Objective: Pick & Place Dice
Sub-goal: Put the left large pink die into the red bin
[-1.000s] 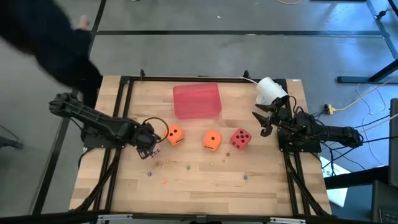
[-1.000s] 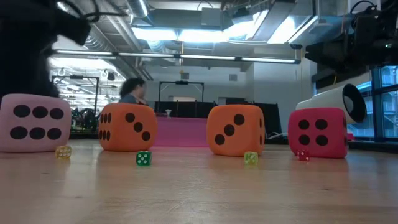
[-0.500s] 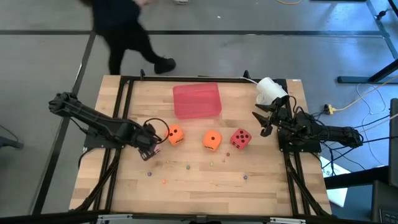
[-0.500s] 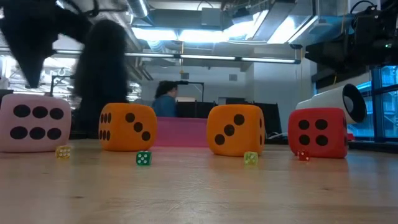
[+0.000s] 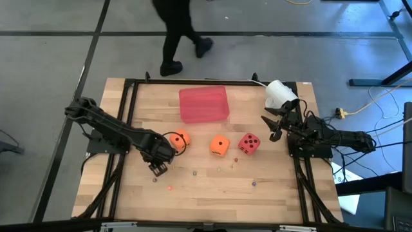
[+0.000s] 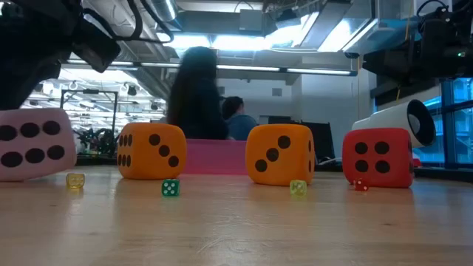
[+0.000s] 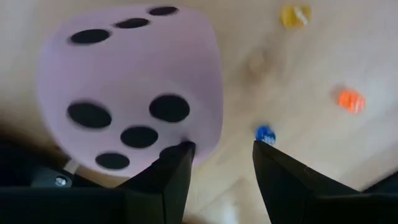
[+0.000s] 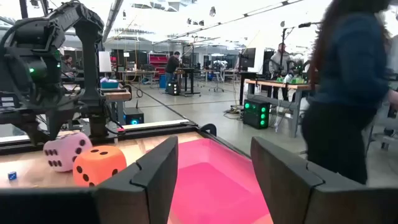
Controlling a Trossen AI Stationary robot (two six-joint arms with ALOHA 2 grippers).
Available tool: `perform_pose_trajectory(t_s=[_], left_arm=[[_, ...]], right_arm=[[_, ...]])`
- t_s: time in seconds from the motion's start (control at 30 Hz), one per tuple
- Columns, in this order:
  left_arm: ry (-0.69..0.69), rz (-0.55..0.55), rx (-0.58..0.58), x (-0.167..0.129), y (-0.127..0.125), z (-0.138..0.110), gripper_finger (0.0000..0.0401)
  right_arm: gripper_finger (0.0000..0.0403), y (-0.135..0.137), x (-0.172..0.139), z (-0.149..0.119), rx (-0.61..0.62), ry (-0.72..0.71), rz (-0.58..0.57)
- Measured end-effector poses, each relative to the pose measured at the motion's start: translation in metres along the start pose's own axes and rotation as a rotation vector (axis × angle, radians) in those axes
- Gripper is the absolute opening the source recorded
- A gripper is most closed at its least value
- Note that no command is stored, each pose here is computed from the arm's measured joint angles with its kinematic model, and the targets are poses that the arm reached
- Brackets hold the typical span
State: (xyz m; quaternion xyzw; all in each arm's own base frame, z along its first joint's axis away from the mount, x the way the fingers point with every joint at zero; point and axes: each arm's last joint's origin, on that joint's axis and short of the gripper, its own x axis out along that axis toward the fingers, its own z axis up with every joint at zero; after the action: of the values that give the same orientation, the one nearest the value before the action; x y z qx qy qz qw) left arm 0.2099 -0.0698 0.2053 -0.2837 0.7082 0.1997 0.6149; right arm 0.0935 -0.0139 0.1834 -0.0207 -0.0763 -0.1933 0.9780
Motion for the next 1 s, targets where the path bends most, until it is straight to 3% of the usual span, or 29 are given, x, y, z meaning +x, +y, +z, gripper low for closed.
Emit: perform_pose_trajectory(t_s=[0.1,0.4,0.6,0.73,1.0], left_arm=[[-0.017,0.039,0.005,0.002,0.001,0.004,0.017],[-0.306,0.226,0.082,-0.019,-0.001,0.014,0.017],[-0.265,0.327,0.059,-0.017,0.005,0.011,0.017],[-0.309,0.391,0.103,-0.017,0.005,0.011,0.0171],[-0.296,0.359,0.045,-0.017,0.005,0.011,0.0171]], right_arm=[[0.0204,0.0,0.0,0.001,-0.002,-0.012,-0.001],[0.0204,0.0,0.0,0.002,-0.042,-0.022,-0.002],[0.0204,0.0,0.0,0.002,-0.044,-0.022,-0.002],[0.0204,0.0,0.0,0.002,-0.044,-0.022,-0.002],[0.0204,0.0,0.0,0.002,-0.044,-0.022,-0.002]])
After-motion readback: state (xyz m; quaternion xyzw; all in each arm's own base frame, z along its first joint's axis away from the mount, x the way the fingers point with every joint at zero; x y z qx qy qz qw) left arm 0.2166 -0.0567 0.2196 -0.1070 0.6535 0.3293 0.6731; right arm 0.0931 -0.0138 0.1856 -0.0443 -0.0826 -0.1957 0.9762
